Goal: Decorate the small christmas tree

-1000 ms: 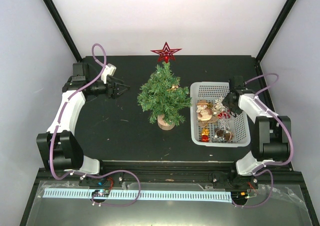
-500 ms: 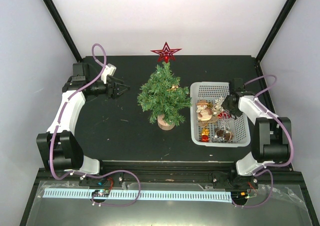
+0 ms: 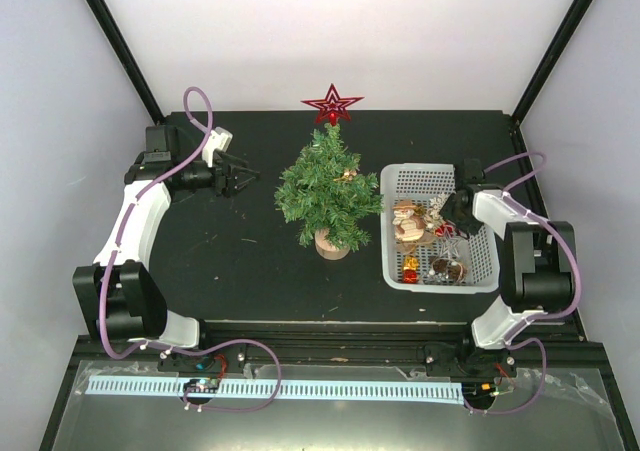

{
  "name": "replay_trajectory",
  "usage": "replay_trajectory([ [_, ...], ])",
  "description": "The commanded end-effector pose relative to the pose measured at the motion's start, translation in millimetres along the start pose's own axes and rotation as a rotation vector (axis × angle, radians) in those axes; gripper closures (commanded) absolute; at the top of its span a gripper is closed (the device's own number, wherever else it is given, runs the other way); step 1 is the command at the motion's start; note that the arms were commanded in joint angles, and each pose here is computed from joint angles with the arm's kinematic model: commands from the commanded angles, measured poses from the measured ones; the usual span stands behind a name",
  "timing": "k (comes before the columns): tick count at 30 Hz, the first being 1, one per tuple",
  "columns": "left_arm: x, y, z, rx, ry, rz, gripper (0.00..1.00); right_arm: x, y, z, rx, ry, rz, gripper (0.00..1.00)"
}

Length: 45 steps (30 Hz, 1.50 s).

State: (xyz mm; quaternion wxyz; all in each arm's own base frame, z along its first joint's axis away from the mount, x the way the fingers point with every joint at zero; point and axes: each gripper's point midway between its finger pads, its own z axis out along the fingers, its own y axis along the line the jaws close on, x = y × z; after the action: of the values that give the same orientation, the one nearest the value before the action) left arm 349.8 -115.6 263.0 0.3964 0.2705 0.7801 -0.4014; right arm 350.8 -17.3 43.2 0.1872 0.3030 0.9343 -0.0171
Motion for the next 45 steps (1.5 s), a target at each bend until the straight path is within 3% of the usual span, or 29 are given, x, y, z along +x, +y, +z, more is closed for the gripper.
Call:
replay_trajectory([
  [1,-5,-11,-2,0.029,-0.017,0.023,0.23,-3,-1,10,0.011,-0.017,0.007,0.78],
  [13,-5,-11,0,0.039,-0.017,0.02,0.23,-7,-3,7,0.02,-0.038,-0.001,0.97],
  [27,-7,-13,-2,0.03,-0.018,0.028,0.23,-15,-6,-41,-0.015,-0.092,-0.039,0.99],
  [31,-7,-14,-2,0.032,-0.016,0.031,0.23,-7,4,-52,-0.075,-0.066,-0.076,0.99],
  [36,-9,-17,-3,0.042,-0.014,0.039,0.23,23,43,-61,-0.314,0.062,-0.128,0.99],
  [41,-8,-19,-4,0.05,-0.012,0.046,0.23,53,91,-99,-0.507,0.116,-0.281,0.99],
  [45,-8,-19,-4,0.054,-0.01,0.045,0.23,79,108,-124,-0.394,0.083,-0.49,0.98],
])
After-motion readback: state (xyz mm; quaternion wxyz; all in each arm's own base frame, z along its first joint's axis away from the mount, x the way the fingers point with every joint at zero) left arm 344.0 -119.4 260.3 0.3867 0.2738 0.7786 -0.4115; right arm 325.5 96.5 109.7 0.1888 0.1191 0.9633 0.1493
